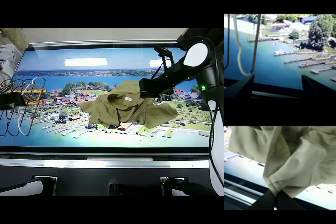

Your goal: Fold the clothes and pants, and hang the long-sleeved shirts on hangers.

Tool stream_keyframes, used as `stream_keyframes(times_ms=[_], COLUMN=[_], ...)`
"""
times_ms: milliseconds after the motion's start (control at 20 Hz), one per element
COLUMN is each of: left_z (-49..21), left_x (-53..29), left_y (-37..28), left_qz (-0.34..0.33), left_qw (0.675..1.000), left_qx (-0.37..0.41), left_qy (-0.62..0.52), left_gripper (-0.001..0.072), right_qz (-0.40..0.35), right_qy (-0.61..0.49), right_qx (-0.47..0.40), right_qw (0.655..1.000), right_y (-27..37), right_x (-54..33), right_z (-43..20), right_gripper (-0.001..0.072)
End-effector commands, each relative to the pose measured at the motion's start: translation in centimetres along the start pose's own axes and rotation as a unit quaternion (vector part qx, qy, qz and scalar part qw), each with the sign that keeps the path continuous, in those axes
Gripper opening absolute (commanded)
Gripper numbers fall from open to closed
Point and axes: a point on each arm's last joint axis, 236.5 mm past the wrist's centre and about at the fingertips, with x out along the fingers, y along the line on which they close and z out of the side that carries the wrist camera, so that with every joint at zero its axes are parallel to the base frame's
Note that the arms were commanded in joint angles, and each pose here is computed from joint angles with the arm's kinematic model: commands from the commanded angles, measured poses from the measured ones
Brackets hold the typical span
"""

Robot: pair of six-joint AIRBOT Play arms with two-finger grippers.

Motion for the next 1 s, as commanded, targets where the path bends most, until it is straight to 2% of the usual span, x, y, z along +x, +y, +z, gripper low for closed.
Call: stream_keyframes(times_ms=[0, 250, 350, 400, 750, 950], left_z=[-2.5, -5.3, -5.7, -6.1, -5.9, -6.8], left_x=[0.5, 3.8, 5.3, 6.1, 9.5, 11.1], left_y=[4.5, 6.3, 5.9, 5.9, 6.3, 6.1], left_qz=[-0.009, -0.008, -0.019, -0.019, -0.019, -0.027], left_qw=[0.999, 0.996, 0.997, 0.996, 0.997, 0.996], left_qx=[-0.034, -0.056, -0.039, -0.035, 0.035, 0.041], left_qy=[0.029, 0.067, 0.071, 0.075, 0.062, 0.079], left_gripper=[0.0668, 0.0645, 0.0641, 0.0601, 0.0599, 0.0598], right_qz=[-0.014, -0.018, -0.019, -0.019, -0.019, -0.019], right_qy=[0.000, 0.004, 0.001, 0.001, 0.000, -0.001], right_qx=[0.003, 0.007, 0.008, 0.008, 0.009, 0.009], right_qw=[1.000, 1.000, 1.000, 1.000, 1.000, 1.000], right_y=[-0.7, -0.8, -0.9, -0.9, -0.9, -0.9], right_x=[0.1, 0.0, 0.0, 0.0, 0.0, 0.0], right_z=[0.0, -0.2, 0.0, 0.0, 0.0, 0.1], right_gripper=[0.0031, 0.0031, 0.0031, 0.0031, 0.0031, 0.0031])
